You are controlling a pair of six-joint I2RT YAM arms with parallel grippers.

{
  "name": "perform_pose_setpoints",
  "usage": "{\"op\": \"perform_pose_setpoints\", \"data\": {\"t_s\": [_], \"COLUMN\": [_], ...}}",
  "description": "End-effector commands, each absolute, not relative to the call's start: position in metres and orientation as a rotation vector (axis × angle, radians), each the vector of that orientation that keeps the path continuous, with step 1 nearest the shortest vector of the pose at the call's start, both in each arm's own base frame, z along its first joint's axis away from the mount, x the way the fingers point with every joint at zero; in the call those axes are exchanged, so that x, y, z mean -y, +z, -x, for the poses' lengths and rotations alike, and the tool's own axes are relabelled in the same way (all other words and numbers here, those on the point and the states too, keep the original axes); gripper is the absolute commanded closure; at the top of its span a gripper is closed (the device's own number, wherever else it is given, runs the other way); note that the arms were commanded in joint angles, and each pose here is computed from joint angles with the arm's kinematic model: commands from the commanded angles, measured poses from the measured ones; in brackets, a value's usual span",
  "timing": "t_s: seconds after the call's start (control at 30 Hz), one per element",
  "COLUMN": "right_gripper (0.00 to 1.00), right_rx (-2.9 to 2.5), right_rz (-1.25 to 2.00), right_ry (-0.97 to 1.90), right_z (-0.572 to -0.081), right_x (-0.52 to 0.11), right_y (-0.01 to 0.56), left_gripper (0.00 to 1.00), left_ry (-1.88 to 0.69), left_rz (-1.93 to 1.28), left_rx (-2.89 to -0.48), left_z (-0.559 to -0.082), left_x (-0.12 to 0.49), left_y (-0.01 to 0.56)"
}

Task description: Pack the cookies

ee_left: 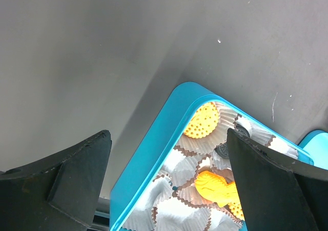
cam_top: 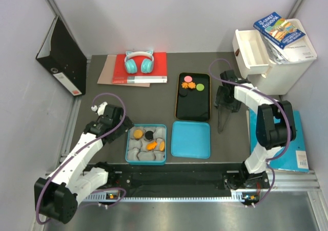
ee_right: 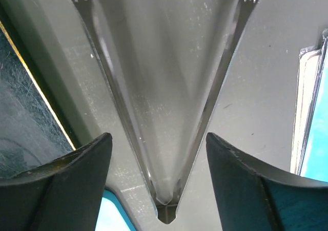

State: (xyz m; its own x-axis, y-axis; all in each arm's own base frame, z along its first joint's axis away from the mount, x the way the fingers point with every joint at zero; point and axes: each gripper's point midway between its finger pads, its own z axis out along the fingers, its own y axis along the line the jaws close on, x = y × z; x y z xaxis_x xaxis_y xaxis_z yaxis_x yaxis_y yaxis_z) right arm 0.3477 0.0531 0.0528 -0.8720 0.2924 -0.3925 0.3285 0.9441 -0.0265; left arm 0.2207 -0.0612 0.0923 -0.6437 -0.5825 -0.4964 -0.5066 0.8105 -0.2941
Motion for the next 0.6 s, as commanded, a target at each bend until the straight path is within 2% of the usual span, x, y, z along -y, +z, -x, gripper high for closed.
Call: {"op": "perform_pose_setpoints", "data": {"t_s": [0.0, 0.1, 0.2, 0.27, 0.43, 0.57], "right_gripper": [0.25, 0.26, 0.29, 0.30, 0.30, 0.30], "right_rx": [-2.616, -2.583, -2.527, -2.454, -2.288, -2.203], "right_rz": [-0.500, -0.500, -0.468, -0.391, -0.055, 0.137], "right_ry": [-0.092, -0.030, 0.147, 0.269, 0.274, 0.337], "right_z": [-0.360, -0.361, -0.361, -0.356, -0.332, -0.302], "right_x": [-0.051, -0.056, -0.076, -0.097, -0.146, -0.191], "right_y": [0.071, 0.083, 0.098, 0.126, 0.179, 0.201], "left_gripper": [0.02, 0.02, 0.02, 0.02, 0.02, 0.02], "left_ry": [-0.203, -0.195, -0.172, -0.166, -0.145, -0.119], "left_rz": [0.785, 0.781, 0.776, 0.768, 0.742, 0.731], "left_rx": [-2.369, -2.370, -2.362, -2.356, -2.355, -2.362], "left_z": [-0.231, -0.233, -0.235, -0.236, -0.242, -0.245], "left_x": [0.064, 0.064, 0.061, 0.060, 0.059, 0.057], "left_y": [0.104, 0.105, 0.108, 0.110, 0.110, 0.115]}}
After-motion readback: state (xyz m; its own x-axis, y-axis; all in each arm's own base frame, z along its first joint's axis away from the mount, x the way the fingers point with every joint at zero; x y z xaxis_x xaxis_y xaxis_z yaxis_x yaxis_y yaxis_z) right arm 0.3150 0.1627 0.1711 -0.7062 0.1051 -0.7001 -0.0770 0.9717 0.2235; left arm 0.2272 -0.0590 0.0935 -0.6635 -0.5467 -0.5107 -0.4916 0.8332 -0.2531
